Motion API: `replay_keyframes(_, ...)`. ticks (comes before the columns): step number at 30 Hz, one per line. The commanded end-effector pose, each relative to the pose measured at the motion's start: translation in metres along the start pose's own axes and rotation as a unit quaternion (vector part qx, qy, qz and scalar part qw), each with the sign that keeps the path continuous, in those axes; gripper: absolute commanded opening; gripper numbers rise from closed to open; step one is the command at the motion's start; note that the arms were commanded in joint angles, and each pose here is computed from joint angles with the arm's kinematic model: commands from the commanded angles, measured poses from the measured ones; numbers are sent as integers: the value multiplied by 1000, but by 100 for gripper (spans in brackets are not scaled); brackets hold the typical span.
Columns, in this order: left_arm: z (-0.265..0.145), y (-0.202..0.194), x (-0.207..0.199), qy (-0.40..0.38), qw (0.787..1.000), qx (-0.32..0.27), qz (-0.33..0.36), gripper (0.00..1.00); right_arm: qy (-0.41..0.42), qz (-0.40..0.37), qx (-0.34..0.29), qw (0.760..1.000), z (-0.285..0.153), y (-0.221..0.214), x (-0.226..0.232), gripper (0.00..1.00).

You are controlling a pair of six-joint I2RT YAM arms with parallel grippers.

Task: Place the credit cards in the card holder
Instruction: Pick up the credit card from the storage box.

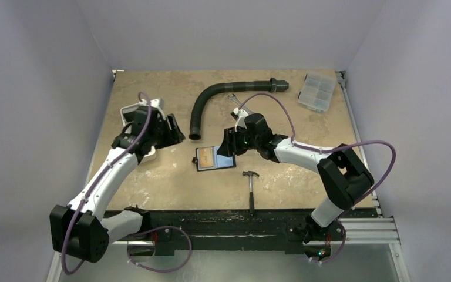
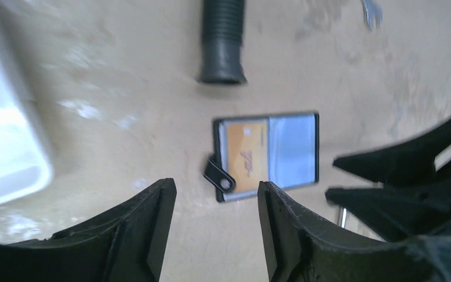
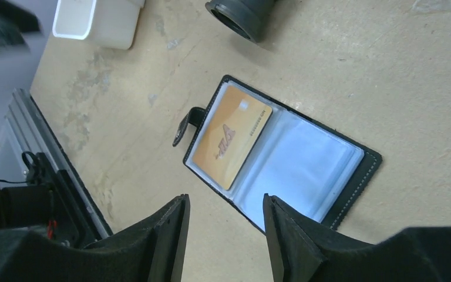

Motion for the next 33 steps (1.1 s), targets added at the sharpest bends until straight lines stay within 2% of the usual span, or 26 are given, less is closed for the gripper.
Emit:
replay_keyframes(1, -33, 50, 43, 115, 986, -99, -75, 59, -8, -58, -30, 998, -6, -1, -10, 56)
replay_keyframes(2, -38, 60, 53, 146, 976, -122, -108, 61, -6, -63, -34, 997, -8, -1, -10, 56)
replay_keyframes(4, -49, 81, 77, 229, 937, -185, -188, 75, -2, -67, -44, 997, -12, 0, -10, 56)
replay_keyframes(6, -55, 100, 93, 271, 901, -245, -235, 82, 13, -71, -54, 996, -19, 0, -6, 56)
replay_keyframes(8, -54, 122, 102, 278, 875, -299, -258, 82, 19, -72, -61, 995, -23, -1, -5, 56)
replay_keyframes(11, -44, 143, 122, 284, 844, -325, -319, 84, 19, -72, -69, 995, -29, -1, -6, 57)
replay_keyframes(15, -4, 146, 157, 257, 823, -272, -428, 86, 19, -71, -78, 994, -33, 1, -8, 56)
replay_keyframes(19, 25, 143, 183, 245, 797, -252, -491, 86, 26, -68, -81, 994, -35, 1, -7, 56)
replay_keyframes(22, 44, 143, 198, 229, 782, -263, -517, 86, 30, -66, -78, 994, -34, 0, -7, 55)
replay_keyframes(29, 85, 139, 214, 226, 771, -241, -545, 87, 28, -62, -77, 995, -33, 0, -10, 55)
replay_keyframes(33, 100, 128, 220, 226, 749, -241, -574, 85, 26, -60, -77, 995, -32, 1, -12, 54)
Point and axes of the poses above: each gripper's point midway between its finger pads, its own z axis out along the fingers, its own x axis along the line the jaws close on, y = z × x, the point moved 5 cm from there along -z, back along the fingers, and after that the axes turned 14 degrees about z, right-handed, at the moved point
